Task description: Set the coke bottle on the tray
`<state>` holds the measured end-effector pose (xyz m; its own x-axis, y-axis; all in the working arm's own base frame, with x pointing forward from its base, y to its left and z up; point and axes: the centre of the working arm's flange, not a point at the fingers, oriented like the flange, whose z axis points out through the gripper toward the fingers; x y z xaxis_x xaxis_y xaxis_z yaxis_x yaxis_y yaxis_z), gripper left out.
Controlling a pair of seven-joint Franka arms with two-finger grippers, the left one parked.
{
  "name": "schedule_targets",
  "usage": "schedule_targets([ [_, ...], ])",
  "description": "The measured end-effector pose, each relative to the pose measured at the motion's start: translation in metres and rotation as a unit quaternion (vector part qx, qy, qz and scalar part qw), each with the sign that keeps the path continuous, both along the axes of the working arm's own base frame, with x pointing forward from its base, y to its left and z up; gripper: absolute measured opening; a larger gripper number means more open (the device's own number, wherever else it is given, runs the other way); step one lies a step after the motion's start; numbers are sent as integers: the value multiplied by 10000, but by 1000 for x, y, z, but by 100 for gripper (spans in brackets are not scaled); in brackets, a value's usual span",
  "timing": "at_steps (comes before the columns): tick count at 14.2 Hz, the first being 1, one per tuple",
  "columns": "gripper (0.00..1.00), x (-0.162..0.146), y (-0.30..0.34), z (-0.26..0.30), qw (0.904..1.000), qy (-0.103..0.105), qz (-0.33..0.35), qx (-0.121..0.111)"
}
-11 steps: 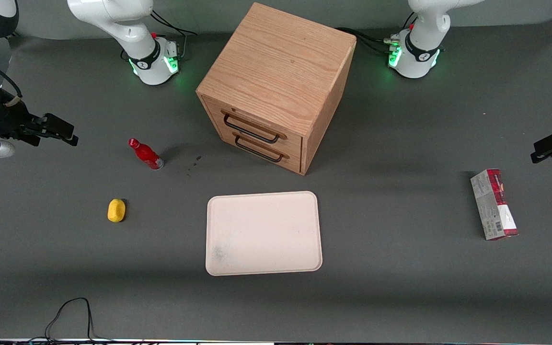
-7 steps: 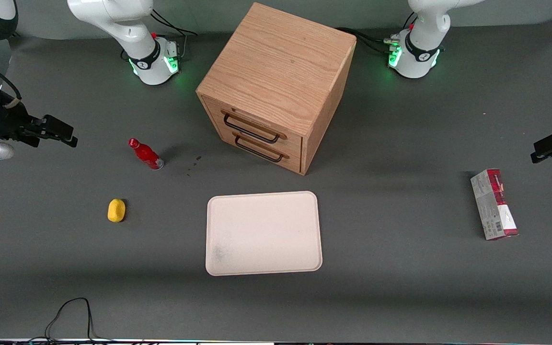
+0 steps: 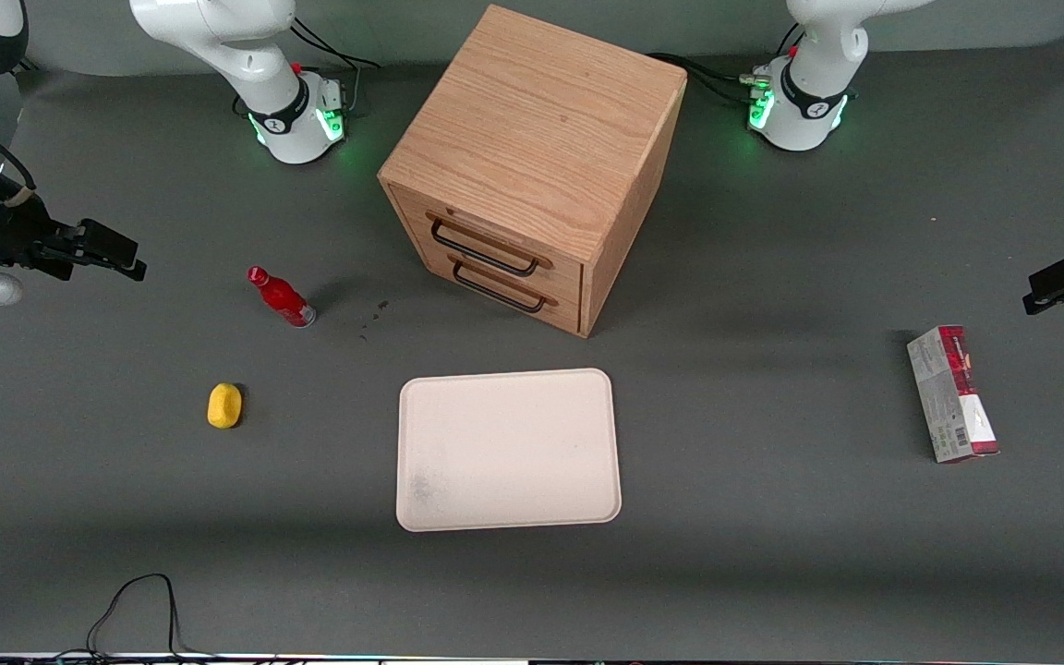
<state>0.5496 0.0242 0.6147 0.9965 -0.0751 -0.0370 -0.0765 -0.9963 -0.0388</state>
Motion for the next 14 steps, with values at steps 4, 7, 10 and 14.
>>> schedule_targets([
  [4, 100, -1, 3, 2, 10000, 26, 27, -1],
  [7, 100, -4, 5, 5, 9999, 102, 52, -4],
  [10, 100, -12, 3, 10, 9998, 202, 45, -8],
  [14, 100, -53, 3, 25, 9997, 237, 90, -7],
])
